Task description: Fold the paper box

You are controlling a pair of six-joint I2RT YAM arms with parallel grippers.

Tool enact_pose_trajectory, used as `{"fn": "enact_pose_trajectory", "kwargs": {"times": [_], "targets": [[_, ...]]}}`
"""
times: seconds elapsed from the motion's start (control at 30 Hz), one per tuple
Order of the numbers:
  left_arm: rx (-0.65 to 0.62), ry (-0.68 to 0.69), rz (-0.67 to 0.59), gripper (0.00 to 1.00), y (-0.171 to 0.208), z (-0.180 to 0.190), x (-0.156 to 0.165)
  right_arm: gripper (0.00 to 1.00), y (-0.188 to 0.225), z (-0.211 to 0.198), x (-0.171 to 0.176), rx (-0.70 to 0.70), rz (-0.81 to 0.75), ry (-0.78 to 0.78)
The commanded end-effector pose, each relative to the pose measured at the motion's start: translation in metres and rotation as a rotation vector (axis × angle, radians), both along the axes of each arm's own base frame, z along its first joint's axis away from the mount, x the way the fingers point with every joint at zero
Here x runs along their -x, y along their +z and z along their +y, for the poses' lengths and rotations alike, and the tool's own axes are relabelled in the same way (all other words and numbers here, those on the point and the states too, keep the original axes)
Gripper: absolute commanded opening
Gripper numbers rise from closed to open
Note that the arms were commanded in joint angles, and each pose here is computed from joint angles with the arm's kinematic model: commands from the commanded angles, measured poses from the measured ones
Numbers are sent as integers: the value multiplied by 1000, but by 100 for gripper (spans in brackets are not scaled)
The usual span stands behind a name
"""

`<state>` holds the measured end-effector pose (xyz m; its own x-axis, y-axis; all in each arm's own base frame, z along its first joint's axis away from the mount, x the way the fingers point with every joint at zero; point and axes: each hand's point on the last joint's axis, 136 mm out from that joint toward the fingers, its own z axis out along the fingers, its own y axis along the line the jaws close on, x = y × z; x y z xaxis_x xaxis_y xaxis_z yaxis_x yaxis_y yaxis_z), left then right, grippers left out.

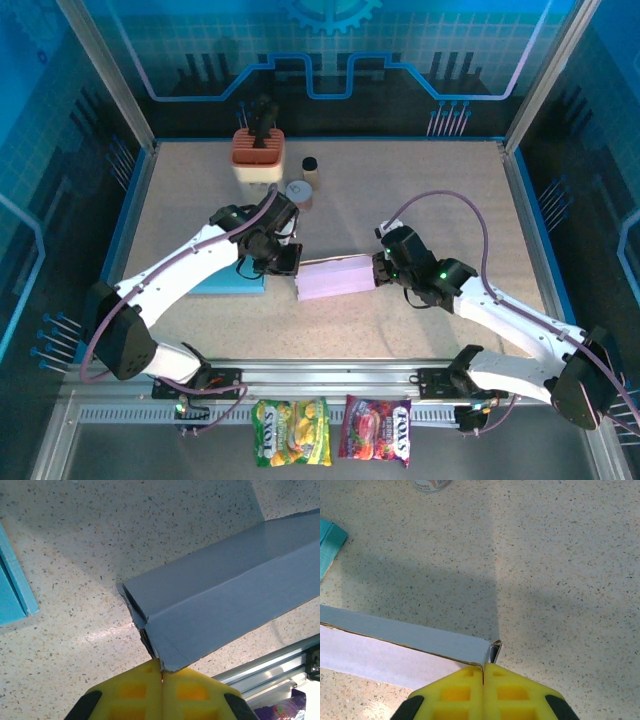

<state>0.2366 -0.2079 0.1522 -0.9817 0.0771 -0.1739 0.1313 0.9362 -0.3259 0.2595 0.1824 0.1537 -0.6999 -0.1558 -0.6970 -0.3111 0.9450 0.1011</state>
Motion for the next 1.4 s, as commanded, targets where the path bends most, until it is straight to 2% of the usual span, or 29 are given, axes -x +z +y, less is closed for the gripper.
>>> {"fn": "enact_pose_trajectory", "kwargs": {"times": [0.0, 0.47, 0.53, 0.63, 0.7, 0.9, 1.13, 1.2, 1.37], "targets": [[7, -45, 3, 0, -9, -1, 6, 0, -7, 5, 8, 2, 22, 26], [-27, -42, 4, 0, -34, 9, 18, 0, -14, 2, 18, -23, 68, 12], [-33, -41, -3, 0, -33, 9, 17, 11, -13, 1, 22, -42, 106, -11], [-48, -43, -12, 0, -33, 11, 17, 34, -6, -1, 31, -112, 185, -70], [-61, -43, -19, 0, -33, 12, 17, 45, 0, 0, 38, -196, 250, -118], [-80, -58, -39, 0, -32, 9, 16, 59, 27, -8, 44, -515, 395, -368], [-92, -63, -47, 0, -33, 7, 18, 66, 38, -12, 26, -935, 590, -752], [-93, -63, -50, 0, -32, 7, 18, 67, 42, -8, 18, -1042, 632, -818], [-93, -60, -52, 0, -32, 6, 18, 70, 36, 0, 14, -1133, 736, -926]]}}
